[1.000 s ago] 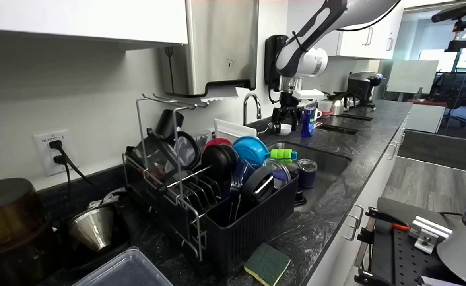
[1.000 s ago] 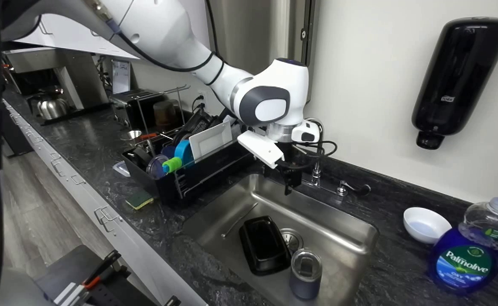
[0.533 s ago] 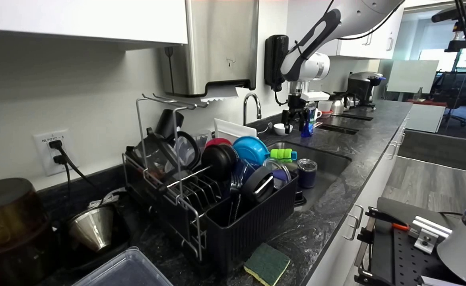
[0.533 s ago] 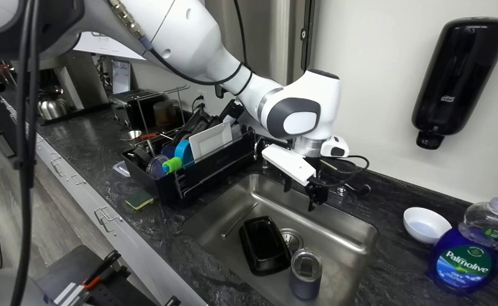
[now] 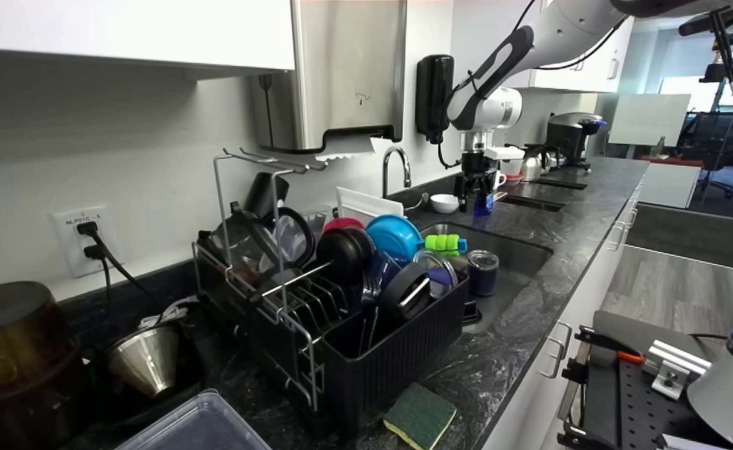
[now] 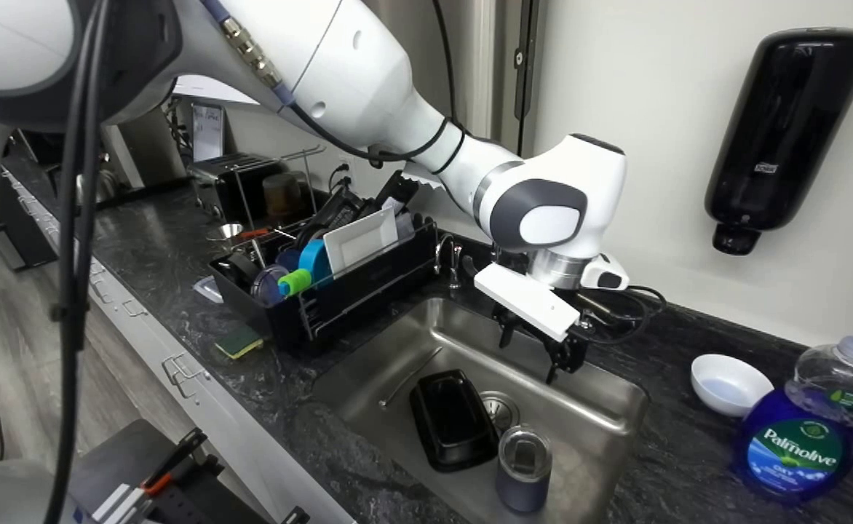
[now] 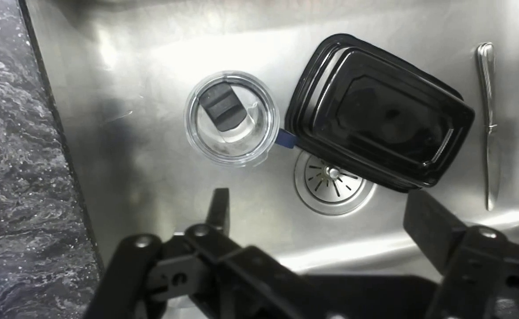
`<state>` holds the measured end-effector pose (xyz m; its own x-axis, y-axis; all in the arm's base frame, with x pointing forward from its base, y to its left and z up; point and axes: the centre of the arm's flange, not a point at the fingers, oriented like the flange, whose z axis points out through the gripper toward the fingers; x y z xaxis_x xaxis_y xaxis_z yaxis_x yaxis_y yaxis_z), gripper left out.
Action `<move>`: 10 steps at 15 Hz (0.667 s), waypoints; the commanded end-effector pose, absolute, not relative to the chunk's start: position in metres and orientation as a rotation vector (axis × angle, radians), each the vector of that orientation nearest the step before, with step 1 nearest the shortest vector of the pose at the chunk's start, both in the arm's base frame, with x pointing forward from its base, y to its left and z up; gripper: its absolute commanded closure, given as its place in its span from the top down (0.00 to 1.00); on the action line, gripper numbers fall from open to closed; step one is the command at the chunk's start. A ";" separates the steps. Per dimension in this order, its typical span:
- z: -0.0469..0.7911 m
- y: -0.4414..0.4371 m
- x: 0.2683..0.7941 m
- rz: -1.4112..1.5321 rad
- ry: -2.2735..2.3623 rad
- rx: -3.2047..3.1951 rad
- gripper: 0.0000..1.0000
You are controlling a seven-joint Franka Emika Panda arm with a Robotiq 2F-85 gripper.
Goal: Take the lid off the travel mug and put it on the black Tupperware
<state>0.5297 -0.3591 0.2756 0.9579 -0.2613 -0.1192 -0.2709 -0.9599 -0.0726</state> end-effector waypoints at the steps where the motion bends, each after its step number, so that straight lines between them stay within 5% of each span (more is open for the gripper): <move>1: 0.276 -0.359 0.530 0.166 0.412 -3.021 1.00; 10: 0.274 -0.362 0.534 0.115 0.377 -3.033 1.00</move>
